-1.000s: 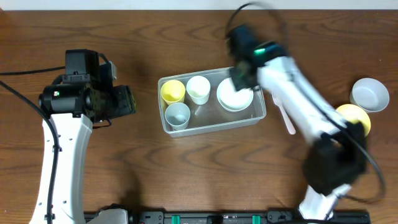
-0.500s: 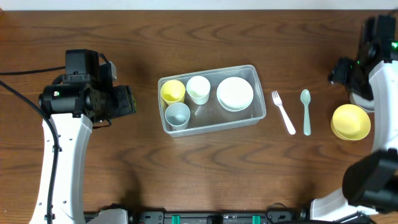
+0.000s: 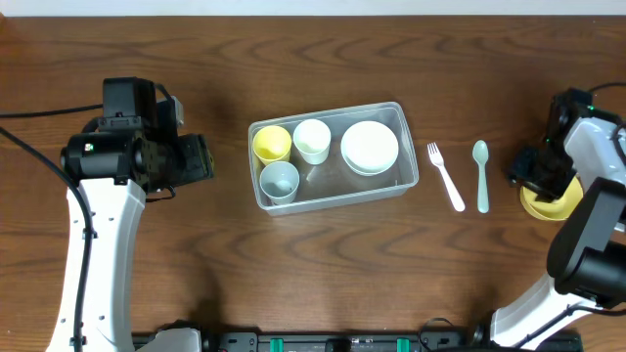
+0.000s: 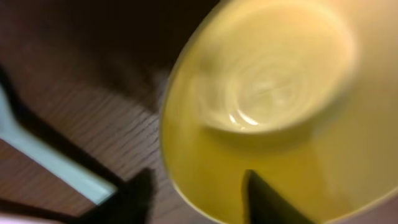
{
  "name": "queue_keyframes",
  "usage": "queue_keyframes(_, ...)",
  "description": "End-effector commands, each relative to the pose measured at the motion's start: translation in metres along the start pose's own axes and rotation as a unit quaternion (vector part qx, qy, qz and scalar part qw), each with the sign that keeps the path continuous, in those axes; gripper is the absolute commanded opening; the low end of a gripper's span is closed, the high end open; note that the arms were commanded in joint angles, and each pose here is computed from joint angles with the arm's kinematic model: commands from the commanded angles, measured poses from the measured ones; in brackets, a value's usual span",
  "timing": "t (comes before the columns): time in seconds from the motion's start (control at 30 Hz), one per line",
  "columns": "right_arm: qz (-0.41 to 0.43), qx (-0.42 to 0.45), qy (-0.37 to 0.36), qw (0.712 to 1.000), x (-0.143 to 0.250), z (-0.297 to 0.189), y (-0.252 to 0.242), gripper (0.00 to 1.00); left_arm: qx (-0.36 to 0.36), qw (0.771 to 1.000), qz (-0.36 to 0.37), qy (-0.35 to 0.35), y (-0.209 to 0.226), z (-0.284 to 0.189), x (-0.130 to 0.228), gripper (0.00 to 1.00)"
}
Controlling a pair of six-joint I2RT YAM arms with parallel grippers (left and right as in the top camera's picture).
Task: Pack container
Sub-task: 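Grasp the yellow bowl with the right gripper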
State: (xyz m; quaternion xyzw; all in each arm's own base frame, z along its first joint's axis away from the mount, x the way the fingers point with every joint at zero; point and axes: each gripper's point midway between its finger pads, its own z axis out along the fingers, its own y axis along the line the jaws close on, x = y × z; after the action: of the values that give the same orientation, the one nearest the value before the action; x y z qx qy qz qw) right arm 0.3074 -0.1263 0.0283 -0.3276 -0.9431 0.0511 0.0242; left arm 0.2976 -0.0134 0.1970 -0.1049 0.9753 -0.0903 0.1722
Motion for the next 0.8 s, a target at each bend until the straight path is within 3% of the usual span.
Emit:
queue_keyframes(0.0,0.002,-0.002,0.003,1.000,0.001,0.004,0.000,0.18,0.005,1.000,0.001,0.001,-0.001,0.000,0.001,0.63)
queue_keyframes(0.1,0.002,-0.003,0.001,1.000,0.000,0.004,0.001,0.01,0.005,1.000,0.001,0.002,-0.001,0.000,0.001,0.63)
queue_keyframes(0.43,-0.026,-0.082,-0.018,0.996,-0.003,-0.026,0.032,0.01,0.005,1.000,0.001,0.002,-0.001,0.000,0.001,0.63)
queue_keyframes(0.63,-0.106,-0.157,-0.120,0.975,-0.012,-0.109,0.075,0.01,0.005,1.000,0.001,0.001,-0.001,0.000,0.001,0.63)
queue_keyframes(0.77,-0.237,-0.182,-0.205,0.932,0.012,-0.173,0.122,0.01,0.005,1.000,0.001,0.001,-0.001,0.000,0.001,0.63)
